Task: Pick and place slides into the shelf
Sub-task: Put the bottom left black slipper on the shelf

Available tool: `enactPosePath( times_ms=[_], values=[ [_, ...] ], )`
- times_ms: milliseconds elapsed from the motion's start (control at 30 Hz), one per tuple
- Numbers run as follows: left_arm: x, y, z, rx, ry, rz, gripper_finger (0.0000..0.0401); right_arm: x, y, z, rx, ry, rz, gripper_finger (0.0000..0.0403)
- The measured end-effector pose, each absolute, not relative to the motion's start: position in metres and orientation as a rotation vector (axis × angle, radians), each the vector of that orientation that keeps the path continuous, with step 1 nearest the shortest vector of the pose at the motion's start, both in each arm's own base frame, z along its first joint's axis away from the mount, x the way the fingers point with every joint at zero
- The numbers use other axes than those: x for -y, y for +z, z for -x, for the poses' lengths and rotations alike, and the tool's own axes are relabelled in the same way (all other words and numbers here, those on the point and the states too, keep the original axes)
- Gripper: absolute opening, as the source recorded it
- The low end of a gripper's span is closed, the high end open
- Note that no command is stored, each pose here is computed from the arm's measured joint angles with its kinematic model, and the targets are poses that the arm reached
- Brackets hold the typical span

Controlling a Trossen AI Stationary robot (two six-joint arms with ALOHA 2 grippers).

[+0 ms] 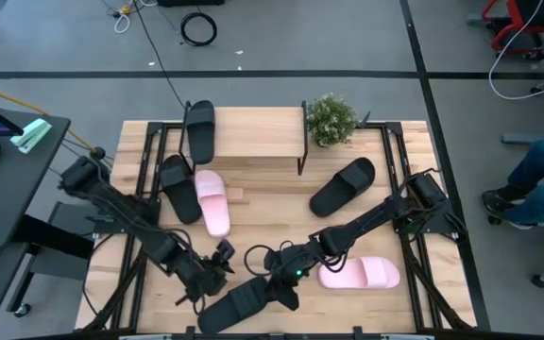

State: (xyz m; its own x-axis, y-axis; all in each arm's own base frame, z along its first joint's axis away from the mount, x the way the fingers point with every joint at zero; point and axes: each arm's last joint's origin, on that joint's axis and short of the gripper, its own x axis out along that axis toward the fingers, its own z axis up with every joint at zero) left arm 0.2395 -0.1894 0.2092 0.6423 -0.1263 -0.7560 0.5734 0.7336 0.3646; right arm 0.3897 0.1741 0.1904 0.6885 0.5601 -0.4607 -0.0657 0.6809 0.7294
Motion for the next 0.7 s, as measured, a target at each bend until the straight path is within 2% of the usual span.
enactPosePath(
  times_ms=[367, 500, 700],
  values=[
    [0.208, 0.207, -0.242, -0.702, -0.431, -0.505, 0.0160, -0.152, 0.189, -0.397, -0.741, 0.415, -0.716, 0.0165],
    [0.212, 0.210, -0.242, -0.669, -0.427, -0.455, 0.0152, -0.157, 0.189, -0.394, -0.794, 0.491, -0.751, 0.0165],
    [0.212, 0.210, -0.243, -0.693, -0.367, -0.291, 0.0151, -0.170, 0.185, -0.388, -0.820, 0.457, -0.725, 0.0165]
  ],
)
